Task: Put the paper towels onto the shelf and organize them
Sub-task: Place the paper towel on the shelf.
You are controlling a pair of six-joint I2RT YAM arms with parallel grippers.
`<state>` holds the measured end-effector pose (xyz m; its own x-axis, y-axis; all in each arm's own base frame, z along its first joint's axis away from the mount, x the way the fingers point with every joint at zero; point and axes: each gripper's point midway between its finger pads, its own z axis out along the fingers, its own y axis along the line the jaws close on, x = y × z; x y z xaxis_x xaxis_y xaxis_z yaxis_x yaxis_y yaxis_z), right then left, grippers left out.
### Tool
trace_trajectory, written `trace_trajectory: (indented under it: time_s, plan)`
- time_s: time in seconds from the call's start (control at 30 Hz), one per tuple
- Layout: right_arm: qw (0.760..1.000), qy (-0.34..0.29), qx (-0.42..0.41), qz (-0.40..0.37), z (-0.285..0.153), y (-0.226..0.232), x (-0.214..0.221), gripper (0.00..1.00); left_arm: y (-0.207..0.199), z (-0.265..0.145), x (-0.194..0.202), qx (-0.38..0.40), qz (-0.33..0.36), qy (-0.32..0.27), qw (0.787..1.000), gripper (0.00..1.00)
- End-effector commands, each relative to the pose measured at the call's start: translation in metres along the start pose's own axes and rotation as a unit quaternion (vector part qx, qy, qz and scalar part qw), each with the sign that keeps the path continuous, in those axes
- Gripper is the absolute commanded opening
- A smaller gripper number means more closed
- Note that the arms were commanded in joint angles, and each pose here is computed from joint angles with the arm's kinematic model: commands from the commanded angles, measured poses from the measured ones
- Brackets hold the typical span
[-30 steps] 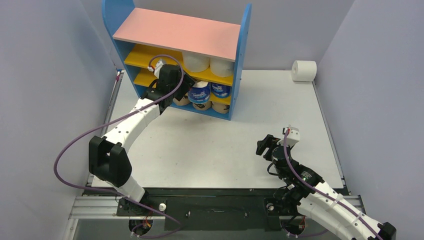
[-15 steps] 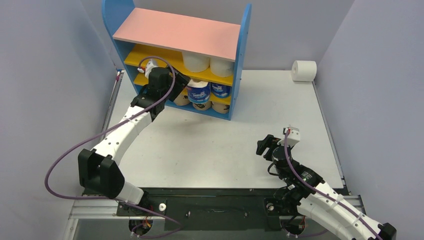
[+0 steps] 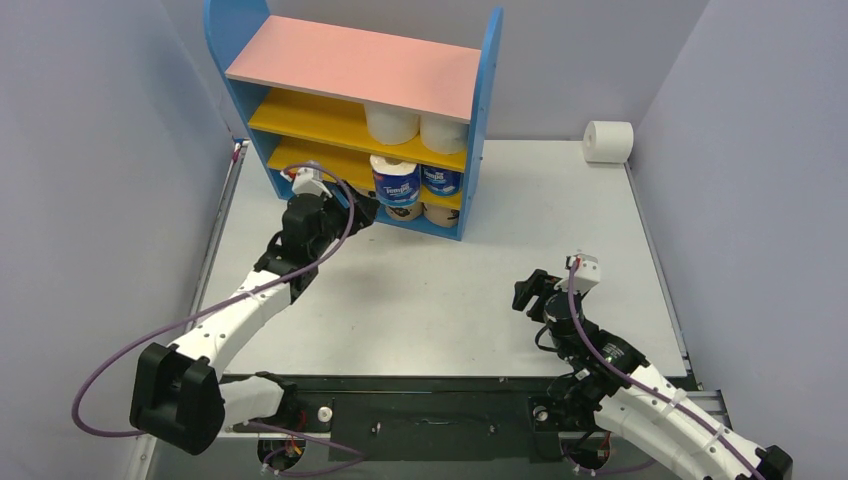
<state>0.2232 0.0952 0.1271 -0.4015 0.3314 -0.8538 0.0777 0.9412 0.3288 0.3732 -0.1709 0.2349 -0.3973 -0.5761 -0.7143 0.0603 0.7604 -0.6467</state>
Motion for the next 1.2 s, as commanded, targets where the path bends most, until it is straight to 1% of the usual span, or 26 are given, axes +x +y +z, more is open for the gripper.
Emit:
trace_trajectory:
  time_s: [0.0,0.13,0.3,0.4,0.53,0.83,1.17]
  plan:
    - [1.000,-0.016,0.007,0.001,0.003,-0.001,-0.007,0.65,-0.035,0.000,-0.004,0.098,0.043,-0.024,0.994,0.67]
    - [1.000,-0.013,0.008,0.000,0.003,-0.001,-0.006,0.65,-0.042,0.010,0.012,0.098,0.061,-0.004,0.993,0.67]
    - [1.000,-0.014,0.007,0.001,0.003,0.000,-0.006,0.64,-0.048,0.024,0.023,0.082,0.085,-0.002,0.993,0.68]
    - [1.000,-0.015,0.007,0.002,0.003,-0.001,-0.007,0.65,-0.052,0.032,0.026,0.079,0.087,0.004,0.993,0.68]
    - [1.000,-0.016,0.006,0.003,0.002,-0.001,-0.008,0.64,-0.047,0.045,0.033,0.063,0.081,0.014,0.995,0.67]
    - [1.000,-0.015,0.007,0.001,0.003,-0.001,-0.007,0.64,-0.052,0.063,0.020,0.053,0.077,0.001,0.996,0.59]
    - [1.000,-0.016,0.009,0.002,0.003,-0.002,-0.007,0.64,-0.044,0.079,0.004,0.036,0.075,-0.010,0.996,0.56]
